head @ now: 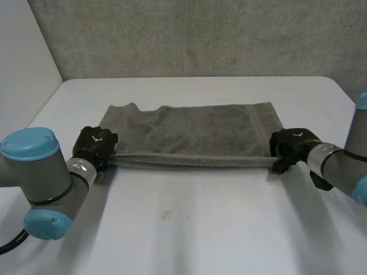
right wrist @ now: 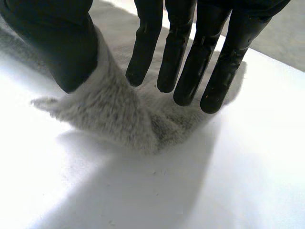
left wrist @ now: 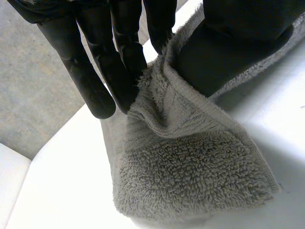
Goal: Fold the towel.
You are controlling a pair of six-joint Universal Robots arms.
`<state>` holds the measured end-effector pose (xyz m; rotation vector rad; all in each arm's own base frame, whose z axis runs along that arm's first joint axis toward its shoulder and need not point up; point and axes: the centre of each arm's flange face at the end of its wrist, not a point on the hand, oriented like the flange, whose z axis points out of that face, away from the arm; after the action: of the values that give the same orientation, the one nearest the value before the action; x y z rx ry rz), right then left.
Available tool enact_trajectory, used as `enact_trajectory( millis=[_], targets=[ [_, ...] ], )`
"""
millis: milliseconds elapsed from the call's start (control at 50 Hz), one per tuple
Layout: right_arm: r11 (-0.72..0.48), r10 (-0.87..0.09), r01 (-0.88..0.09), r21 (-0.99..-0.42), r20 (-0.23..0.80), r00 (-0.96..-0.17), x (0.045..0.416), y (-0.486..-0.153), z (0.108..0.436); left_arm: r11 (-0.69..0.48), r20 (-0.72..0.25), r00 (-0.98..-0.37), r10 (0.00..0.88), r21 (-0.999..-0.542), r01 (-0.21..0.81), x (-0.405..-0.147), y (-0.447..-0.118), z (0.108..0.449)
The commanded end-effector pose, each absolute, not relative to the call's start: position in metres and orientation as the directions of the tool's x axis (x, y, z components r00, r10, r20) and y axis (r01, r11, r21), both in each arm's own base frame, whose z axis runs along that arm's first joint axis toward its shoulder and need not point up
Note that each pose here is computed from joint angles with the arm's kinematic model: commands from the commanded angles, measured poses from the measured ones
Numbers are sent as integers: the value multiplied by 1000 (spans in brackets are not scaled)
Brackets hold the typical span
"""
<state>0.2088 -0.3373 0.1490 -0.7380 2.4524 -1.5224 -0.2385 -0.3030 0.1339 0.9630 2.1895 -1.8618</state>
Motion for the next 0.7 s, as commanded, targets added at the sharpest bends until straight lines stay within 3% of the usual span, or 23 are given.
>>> enact_trajectory(
  millis=[20, 160, 260, 300, 320, 360, 380, 420, 480, 520, 540, 580, 600, 620, 640, 700],
  targets=[
    [432, -410, -212, -877, 18, -912, 193, -334, 140, 51, -460, -797, 391, -854, 518, -238, -300, 134],
    [437, -393, -200, -877, 14, -919, 189, -335, 131, 63, -457, -800, 390, -853, 518, -237, -300, 132],
    [367, -396, -226, -902, 69, -916, 186, -340, 149, 70, -456, -796, 399, -850, 522, -235, -294, 138],
    [265, -424, -305, -915, 173, -889, 185, -335, 181, 68, -456, -795, 399, -850, 522, -234, -289, 147],
    [265, -424, -305, -915, 174, -889, 185, -335, 182, 69, -456, -795, 400, -850, 522, -233, -285, 157],
    [178, -474, -438, -881, 313, -823, 187, -319, 206, 73, -458, -790, 407, -846, 528, -232, -279, 166],
    [177, -474, -438, -881, 314, -823, 187, -319, 206, 82, -459, -785, 416, -841, 535, -230, -273, 176],
    [106, -513, -561, -821, 438, -738, 188, -302, 225, 97, -458, -781, 425, -835, 542, -228, -266, 187],
    [91, -534, -621, -779, 488, -690, 187, -294, 230, 146, -449, -772, 449, -816, 560, -221, -249, 206],
    [91, -611, -749, -656, 557, -562, 181, -275, 229, 188, -440, -765, 470, -797, 574, -217, -240, 210],
    [91, -612, -750, -656, 557, -562, 181, -275, 229, 233, -427, -761, 488, -777, 585, -212, -232, 215],
    [91, -709, -843, -531, 559, -429, 178, -254, 223, 276, -413, -756, 509, -753, 597, -209, -225, 218],
    [91, -710, -843, -530, 559, -428, 178, -254, 223, 314, -404, -741, 537, -719, 619, -206, -218, 218],
    [89, -753, -872, -481, 541, -375, 176, -245, 219, 314, -404, -741, 537, -719, 620, -206, -218, 218],
    [89, -753, -872, -481, 540, -375, 176, -245, 219, 314, -404, -741, 537, -719, 620, -206, -218, 218],
    [81, -814, -907, -414, 498, -299, 176, -232, 207, 337, -436, -654, 618, -605, 721, -199, -207, 211]
  ],
)
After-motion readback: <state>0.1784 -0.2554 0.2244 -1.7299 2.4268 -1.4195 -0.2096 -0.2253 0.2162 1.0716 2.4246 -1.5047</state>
